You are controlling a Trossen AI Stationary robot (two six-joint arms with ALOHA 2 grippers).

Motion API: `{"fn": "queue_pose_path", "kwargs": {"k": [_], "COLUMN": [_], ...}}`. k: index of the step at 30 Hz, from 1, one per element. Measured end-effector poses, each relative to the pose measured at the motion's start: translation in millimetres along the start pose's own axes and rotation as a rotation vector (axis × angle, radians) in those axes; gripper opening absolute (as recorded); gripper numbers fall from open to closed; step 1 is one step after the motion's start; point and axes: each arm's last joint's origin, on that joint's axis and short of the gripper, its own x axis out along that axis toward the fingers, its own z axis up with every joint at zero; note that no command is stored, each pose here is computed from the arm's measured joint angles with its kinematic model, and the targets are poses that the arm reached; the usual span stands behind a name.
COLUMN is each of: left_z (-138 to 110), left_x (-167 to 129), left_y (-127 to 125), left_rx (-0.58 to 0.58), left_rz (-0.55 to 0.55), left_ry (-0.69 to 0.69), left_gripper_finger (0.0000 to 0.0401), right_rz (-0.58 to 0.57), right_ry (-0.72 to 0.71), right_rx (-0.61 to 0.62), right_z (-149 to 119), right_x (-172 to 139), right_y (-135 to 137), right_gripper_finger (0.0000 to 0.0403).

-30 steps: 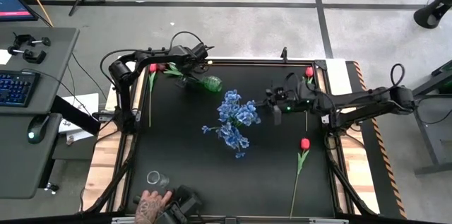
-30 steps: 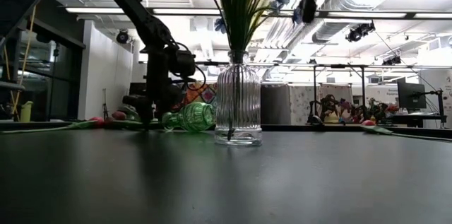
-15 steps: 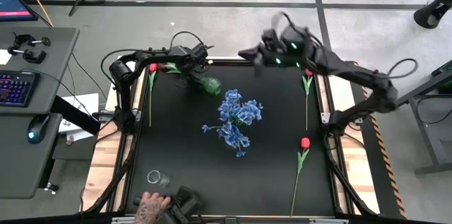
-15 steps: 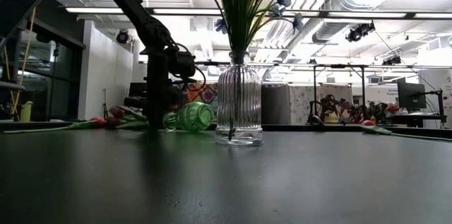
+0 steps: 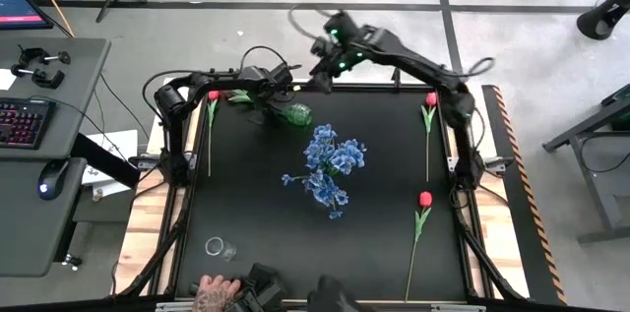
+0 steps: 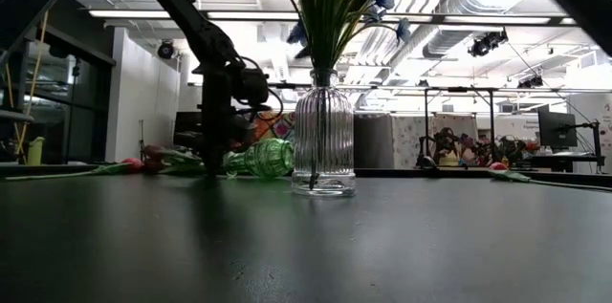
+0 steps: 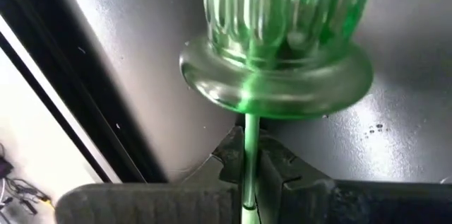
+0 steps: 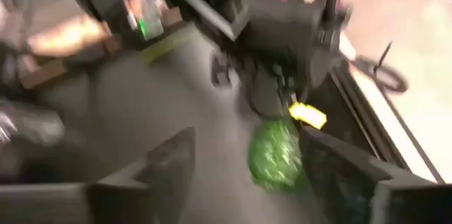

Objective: Sort flowers into vase by color
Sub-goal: Adjust the green vase on the table

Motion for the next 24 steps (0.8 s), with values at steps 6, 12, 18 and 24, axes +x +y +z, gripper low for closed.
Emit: {"fn": "queue_pose_path", "kwargs": {"k": [6,12,18,24], "left_z": [2.3,2.3,2.7,3.1], "left_x": [-0.5,-0.6,-0.6,-0.6], "left_y": [0.0,0.3,0.7,1.1], "left_rx": [0.001,0.011,0.006,-0.004], "left_rz": [0.007,0.009,0.012,0.01], "left_ry": [-0.012,-0.015,-0.021,-0.035], "left_gripper_finger": [0.0003,0.0003,0.0003,0.0003], "right_rz": [0.088,0.133,0.027,-0.115], "right_ry": [0.184,0.25,0.274,0.262], "right_rx": [-0.068,-0.084,-0.113,-0.145], "right_z": [-16.4,-33.5,-42.7,-43.7], "right_x": [46.1,90.6,125.1,136.1], "right_y": [-16.6,-24.3,-25.4,-22.5], "right_gripper_finger": [0.0305,0.0307,0.0307,0.0307]}}
